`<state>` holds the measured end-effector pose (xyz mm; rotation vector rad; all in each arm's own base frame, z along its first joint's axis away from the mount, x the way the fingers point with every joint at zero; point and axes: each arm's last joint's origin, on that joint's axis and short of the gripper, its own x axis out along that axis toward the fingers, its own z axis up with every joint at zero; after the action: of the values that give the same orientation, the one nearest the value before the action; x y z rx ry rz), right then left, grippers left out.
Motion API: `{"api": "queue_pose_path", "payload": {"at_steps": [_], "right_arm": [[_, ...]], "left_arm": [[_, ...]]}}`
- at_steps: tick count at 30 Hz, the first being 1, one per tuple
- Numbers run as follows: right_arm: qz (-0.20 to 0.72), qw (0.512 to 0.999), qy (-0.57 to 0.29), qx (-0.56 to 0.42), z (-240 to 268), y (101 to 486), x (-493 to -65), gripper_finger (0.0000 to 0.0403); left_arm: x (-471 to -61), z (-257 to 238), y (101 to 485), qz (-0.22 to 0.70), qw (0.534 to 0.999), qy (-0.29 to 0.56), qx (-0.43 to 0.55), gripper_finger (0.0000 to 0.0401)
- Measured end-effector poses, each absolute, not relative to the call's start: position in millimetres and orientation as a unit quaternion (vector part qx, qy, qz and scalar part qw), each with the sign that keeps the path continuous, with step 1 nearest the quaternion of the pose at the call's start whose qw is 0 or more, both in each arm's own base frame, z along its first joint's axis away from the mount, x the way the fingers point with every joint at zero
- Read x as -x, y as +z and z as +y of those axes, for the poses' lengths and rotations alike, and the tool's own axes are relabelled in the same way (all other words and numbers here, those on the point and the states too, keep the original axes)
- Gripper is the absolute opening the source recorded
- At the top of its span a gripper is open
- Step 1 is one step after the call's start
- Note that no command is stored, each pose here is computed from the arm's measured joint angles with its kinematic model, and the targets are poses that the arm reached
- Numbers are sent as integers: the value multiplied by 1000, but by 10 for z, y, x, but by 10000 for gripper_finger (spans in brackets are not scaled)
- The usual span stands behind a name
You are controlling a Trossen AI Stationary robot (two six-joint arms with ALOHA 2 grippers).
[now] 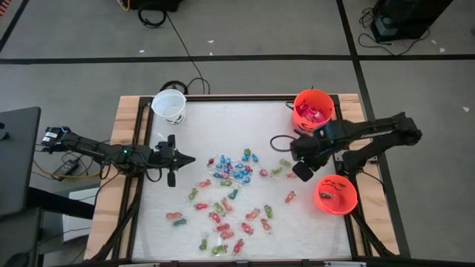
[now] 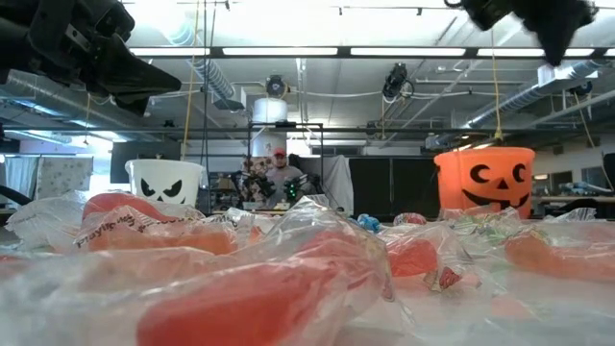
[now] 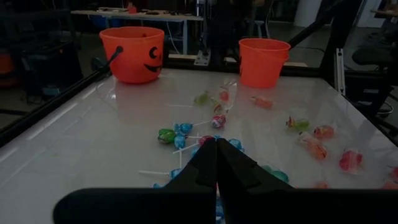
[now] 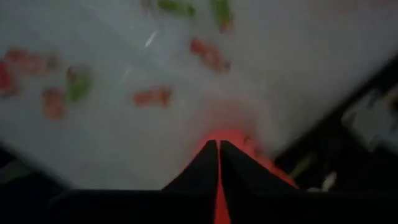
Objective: Sort candy by brand, put in halloween buckets
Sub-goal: Put the green gummy into the bottom orange bucket
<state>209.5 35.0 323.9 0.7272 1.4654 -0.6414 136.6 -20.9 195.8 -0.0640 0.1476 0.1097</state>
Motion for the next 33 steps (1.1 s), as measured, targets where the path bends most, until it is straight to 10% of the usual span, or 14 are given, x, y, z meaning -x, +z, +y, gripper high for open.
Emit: {"api": "queue_pose_path", "payload": {"at_steps": [9, 17, 33], "right_arm": [[619, 722, -228, -210, 283, 2503, -2655, 154], [691, 701, -127, -125, 49, 1849, -2909, 175], [711, 688, -48, -142, -25, 1695, -2974, 18]], "left_arm": [[-1374, -211, 2031, 36, 997, 53, 47, 8], [-1375, -211, 2037, 31, 994, 54, 86, 12], [-1371, -195, 2011, 39, 990, 83, 108, 10]]}}
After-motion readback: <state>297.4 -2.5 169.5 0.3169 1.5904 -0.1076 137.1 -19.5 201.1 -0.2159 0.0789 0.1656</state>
